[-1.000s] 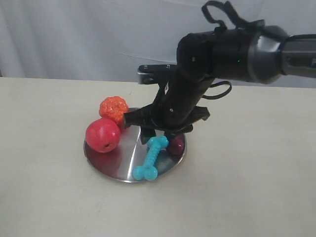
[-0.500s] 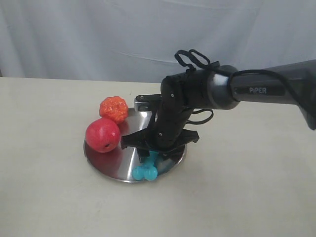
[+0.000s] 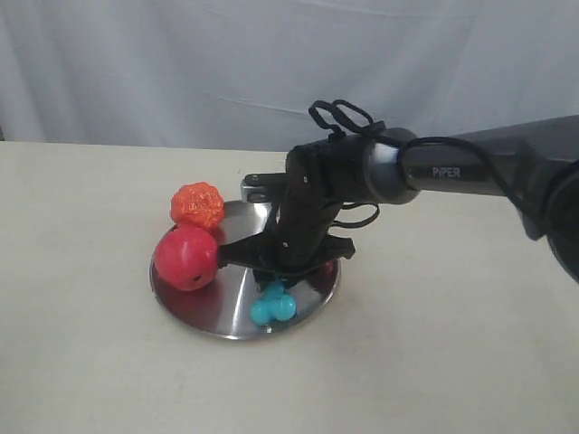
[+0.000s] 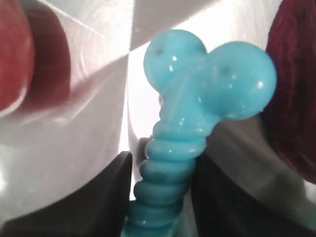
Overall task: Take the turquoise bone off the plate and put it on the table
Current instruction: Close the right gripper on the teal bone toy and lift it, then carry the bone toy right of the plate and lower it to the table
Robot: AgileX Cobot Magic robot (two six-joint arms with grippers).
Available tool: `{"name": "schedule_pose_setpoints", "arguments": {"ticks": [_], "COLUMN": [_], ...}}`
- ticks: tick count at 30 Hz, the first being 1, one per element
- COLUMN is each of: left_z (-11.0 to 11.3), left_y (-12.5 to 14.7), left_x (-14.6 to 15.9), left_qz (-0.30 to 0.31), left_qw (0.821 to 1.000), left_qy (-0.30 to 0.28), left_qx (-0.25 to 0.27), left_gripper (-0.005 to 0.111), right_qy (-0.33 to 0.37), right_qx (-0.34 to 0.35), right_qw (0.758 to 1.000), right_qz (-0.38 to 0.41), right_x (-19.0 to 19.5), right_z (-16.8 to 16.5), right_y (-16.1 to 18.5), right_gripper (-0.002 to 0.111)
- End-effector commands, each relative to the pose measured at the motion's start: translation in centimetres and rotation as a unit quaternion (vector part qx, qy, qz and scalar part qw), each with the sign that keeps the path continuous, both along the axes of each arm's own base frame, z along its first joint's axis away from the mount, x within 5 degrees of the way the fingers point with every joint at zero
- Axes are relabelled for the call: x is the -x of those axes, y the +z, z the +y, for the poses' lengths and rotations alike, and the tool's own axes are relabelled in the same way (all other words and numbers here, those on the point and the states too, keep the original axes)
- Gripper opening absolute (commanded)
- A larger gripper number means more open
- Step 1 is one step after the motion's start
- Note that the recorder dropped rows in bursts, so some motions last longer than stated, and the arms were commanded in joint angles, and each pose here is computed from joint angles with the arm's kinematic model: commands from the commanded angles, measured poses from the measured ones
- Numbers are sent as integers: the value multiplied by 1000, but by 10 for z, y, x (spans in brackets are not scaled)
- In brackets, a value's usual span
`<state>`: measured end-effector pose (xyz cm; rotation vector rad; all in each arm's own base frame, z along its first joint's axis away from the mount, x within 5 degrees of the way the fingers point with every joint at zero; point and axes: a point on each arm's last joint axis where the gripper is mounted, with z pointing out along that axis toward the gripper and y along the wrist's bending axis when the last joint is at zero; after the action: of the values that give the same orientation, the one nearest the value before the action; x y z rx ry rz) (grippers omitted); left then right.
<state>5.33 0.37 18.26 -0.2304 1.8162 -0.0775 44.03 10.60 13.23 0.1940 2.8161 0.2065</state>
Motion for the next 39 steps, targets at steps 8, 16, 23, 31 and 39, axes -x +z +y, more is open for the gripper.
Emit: {"name": "schedule_pose_setpoints", "arguments": {"ticks": [8,16,23,31,39], "left_z": [0,0,0,0,0], "left_y": [0,0,0,0,0], "left_x": [0,0,0,0,0], "left_qz": [-2,-2,-2,-2,-2], "left_qw": [1000,1000,1000,1000,1000], "left_qy": [3,3,3,3,3], "left_qx": [-2,-2,-2,-2,-2], "left_gripper": [0,0,0,0,0], "right_qy": [62,-27,-48,-46,-58], "right_qx": [68,192,127,75,63], "right_qw": [983,970,985,991,995], "right_qz": [-157,-148,-105,-96,-61], "right_x": [20,79,100,96,77], "right_z": [1,-66,-122,-152,-159], "right_y": [191,266,244,146,70], "right_gripper": [0,0,0,0,0]}}
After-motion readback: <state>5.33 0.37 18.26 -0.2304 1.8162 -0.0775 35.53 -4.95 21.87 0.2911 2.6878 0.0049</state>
